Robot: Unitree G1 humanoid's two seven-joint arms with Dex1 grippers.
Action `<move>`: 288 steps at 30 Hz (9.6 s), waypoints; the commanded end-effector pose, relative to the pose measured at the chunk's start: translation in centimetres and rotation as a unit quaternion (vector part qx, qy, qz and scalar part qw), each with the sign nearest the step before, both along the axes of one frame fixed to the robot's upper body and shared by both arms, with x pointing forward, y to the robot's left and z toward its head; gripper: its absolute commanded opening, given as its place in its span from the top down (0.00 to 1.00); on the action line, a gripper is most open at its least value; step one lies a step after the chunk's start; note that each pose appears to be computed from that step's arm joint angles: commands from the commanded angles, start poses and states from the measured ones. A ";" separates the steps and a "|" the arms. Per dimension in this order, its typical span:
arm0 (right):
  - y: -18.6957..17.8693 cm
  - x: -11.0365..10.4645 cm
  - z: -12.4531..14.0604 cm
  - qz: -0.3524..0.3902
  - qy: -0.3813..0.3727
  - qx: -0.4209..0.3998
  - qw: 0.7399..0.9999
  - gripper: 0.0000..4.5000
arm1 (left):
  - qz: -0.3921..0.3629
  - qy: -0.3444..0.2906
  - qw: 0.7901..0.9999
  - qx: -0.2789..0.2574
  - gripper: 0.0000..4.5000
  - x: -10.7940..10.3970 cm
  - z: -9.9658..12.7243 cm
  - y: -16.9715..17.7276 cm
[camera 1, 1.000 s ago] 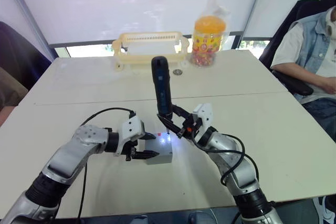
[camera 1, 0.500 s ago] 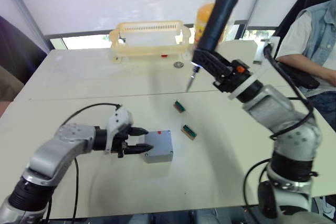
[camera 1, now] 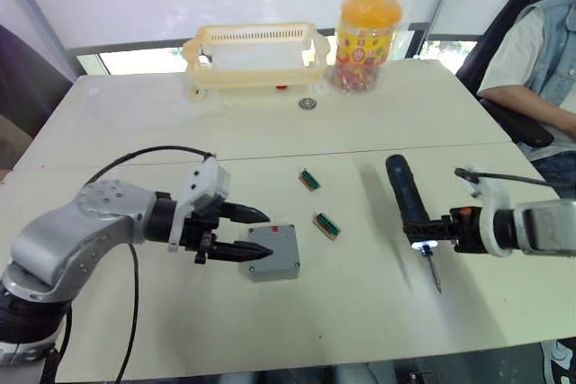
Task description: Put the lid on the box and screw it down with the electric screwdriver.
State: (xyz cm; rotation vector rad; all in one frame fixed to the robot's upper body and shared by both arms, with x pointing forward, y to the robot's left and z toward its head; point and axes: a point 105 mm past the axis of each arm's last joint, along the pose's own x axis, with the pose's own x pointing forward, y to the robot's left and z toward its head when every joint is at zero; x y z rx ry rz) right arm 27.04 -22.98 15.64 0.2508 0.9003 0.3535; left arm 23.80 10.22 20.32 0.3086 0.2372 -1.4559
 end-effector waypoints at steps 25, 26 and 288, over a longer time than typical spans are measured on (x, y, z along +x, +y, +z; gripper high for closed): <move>7.8 2.4 3.8 0.253 -0.311 -0.122 0.908 0.01 | 0.290 -0.033 0.956 -0.006 0.36 4.7 -5.4 5.6; 8.9 1.9 3.0 0.279 -0.317 -0.116 0.899 0.01 | 0.299 -0.028 0.954 -0.006 0.36 4.6 -5.8 5.7; 18.1 2.5 -2.1 0.404 -0.422 0.030 0.811 0.99 | 0.173 -0.007 0.984 0.041 0.36 2.1 -3.3 4.3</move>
